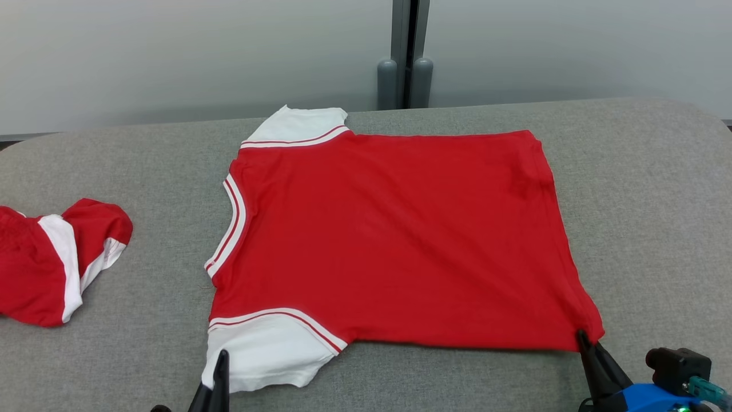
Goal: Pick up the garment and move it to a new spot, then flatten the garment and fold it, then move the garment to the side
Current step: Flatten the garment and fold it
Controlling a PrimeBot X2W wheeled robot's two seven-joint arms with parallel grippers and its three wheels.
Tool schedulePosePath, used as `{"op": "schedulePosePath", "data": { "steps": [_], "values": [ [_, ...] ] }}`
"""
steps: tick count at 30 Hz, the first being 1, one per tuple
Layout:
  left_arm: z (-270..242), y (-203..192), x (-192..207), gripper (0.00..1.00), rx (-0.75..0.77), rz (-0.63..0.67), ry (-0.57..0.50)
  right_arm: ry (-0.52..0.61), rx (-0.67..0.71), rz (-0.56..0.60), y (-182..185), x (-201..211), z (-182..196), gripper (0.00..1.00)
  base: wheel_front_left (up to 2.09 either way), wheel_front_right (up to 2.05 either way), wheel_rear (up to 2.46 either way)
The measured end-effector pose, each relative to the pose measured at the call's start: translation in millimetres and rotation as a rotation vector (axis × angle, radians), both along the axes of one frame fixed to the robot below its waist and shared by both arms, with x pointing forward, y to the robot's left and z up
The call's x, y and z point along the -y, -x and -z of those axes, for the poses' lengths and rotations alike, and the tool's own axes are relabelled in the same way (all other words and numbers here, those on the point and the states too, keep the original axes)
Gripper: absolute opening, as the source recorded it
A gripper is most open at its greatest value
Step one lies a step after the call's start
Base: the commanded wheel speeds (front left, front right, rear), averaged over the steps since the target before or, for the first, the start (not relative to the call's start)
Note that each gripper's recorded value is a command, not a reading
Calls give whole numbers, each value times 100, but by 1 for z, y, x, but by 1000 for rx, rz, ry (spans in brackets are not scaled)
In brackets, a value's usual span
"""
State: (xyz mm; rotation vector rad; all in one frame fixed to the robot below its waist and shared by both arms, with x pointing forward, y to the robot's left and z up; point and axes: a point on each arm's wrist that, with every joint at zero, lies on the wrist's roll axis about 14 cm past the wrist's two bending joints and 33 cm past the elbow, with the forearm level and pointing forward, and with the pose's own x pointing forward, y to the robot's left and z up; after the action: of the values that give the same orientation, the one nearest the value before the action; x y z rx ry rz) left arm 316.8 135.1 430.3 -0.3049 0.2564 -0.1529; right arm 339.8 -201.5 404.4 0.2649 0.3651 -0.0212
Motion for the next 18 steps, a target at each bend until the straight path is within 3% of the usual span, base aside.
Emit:
{"op": "schedulePosePath", "data": {
  "steps": [11,18],
  "values": [
    [-11,-25,6,0,55,95,-52,-25,-23,-11,-3,-5,-6,0,0,0,0],
    [-14,-57,8,0,88,169,-98,-18,-22,-25,-33,-9,-9,0,0,0,0]
  ]
}}
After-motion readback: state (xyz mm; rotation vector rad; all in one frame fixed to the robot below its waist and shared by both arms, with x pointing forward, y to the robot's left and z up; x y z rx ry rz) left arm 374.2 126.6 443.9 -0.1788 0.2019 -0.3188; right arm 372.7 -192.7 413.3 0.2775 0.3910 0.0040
